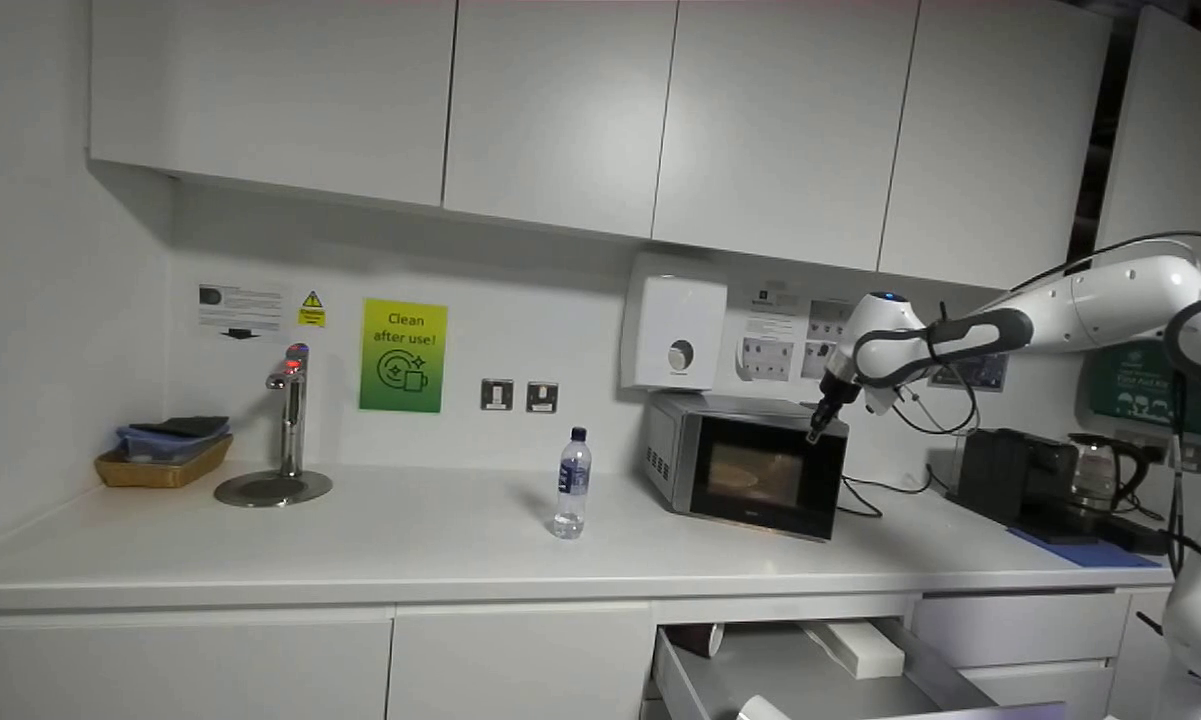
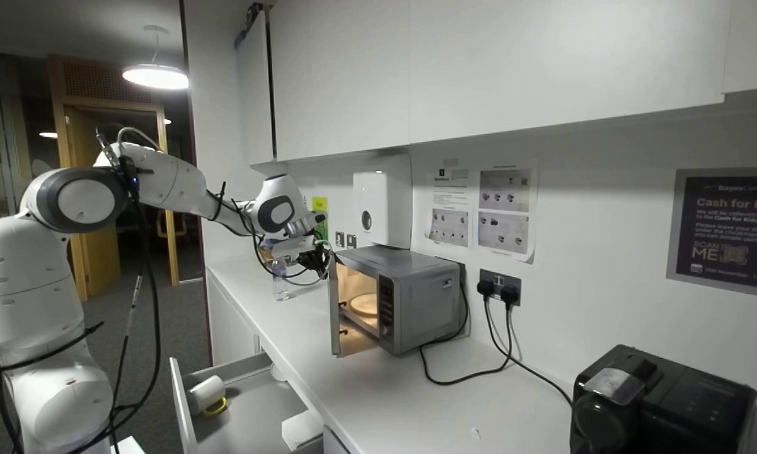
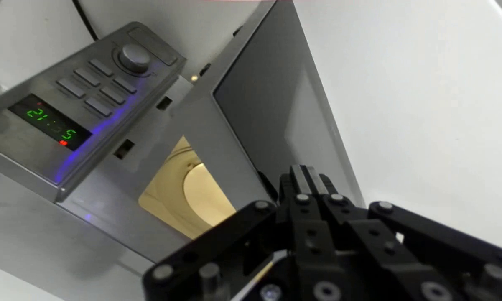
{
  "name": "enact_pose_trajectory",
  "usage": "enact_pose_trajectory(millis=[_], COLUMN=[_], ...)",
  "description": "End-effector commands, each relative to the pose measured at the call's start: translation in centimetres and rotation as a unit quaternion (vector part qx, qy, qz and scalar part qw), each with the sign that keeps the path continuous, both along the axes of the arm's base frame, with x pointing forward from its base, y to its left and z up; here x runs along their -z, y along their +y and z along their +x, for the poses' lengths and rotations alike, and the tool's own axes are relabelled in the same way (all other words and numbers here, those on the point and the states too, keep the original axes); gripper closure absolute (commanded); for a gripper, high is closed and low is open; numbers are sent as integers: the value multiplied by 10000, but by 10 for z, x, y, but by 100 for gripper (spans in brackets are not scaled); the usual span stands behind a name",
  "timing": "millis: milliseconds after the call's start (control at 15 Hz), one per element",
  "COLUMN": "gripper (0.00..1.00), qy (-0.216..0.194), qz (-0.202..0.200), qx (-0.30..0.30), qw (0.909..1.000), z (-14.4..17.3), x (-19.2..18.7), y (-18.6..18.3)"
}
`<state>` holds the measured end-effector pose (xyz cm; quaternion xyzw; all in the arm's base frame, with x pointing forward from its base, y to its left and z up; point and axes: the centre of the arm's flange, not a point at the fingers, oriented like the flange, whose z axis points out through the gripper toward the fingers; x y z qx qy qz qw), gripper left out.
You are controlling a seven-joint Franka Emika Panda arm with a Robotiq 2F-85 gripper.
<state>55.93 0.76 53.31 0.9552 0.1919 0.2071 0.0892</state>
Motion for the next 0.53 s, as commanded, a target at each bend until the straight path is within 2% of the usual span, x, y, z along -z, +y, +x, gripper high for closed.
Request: enact_pose_trajectory(millis=[0, 200, 467], gripper=[100, 100, 100], qy=[-246, -416, -894], qz=[-207, -90, 182], qx=[523, 921, 1434], qw=[9981, 9948, 9855], z=[-16, -15, -5], x=[5, 13, 12], y=[-9, -15, -29])
